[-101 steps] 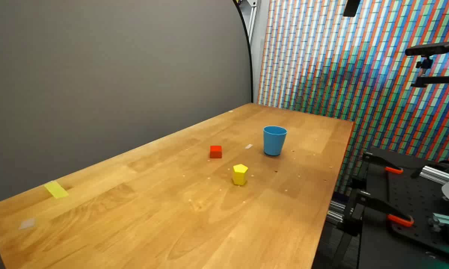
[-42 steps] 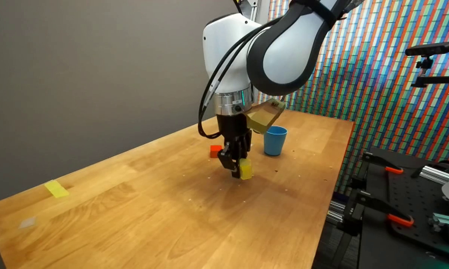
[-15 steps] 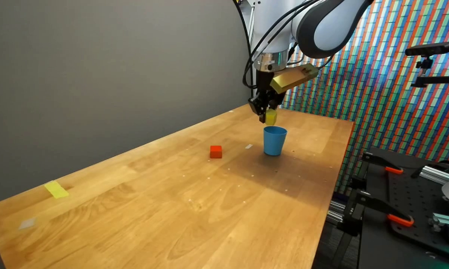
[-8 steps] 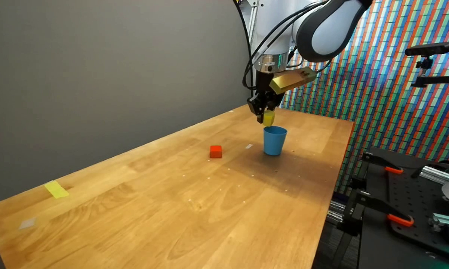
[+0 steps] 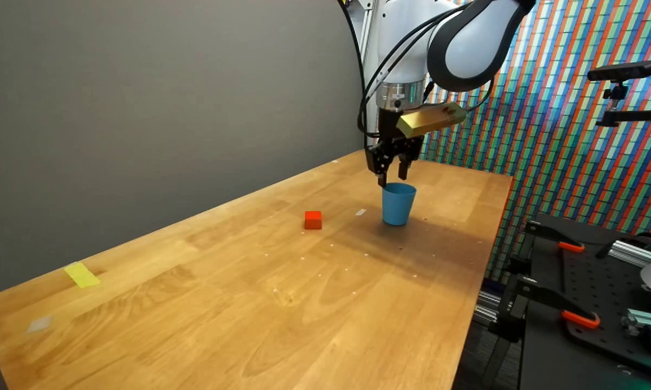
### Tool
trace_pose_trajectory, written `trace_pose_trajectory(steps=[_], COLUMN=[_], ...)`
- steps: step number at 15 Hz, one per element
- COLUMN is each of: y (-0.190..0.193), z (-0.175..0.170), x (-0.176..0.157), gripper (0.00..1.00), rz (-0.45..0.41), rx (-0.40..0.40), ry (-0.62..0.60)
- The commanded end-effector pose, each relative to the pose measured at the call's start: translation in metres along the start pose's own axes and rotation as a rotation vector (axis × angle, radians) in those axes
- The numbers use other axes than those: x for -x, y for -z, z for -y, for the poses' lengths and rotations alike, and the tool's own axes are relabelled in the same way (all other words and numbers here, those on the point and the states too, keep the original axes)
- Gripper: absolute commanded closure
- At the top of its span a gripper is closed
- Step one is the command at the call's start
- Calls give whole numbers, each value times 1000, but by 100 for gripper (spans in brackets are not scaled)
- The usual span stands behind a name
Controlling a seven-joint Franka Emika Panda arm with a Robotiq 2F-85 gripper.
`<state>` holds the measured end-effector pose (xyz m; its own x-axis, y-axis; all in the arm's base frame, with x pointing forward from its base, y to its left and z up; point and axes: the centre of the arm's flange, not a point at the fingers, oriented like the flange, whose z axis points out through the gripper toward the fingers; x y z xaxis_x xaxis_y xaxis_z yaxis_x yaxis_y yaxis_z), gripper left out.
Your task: Put the yellow block inside the light blue cup
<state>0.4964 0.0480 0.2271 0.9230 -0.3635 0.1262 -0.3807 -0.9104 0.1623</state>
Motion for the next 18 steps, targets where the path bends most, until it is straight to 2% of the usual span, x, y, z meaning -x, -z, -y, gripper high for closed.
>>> trace_pose_trajectory(steps=[1, 2, 6, 9, 12, 14, 15, 18], y=[17, 27, 87, 141, 196, 226, 190, 218], z=[1, 6, 28, 35, 22, 8, 26, 13], x=[6, 12, 44, 62, 72, 76, 75, 80], gripper=[7, 1, 0, 0, 0, 0, 0, 0], rz=[-2, 15, 125, 193, 222, 240, 229, 224], rx=[-42, -59, -168, -215, -212, -200, -184, -182], ry=[53, 85, 262, 393, 462, 451, 443, 443])
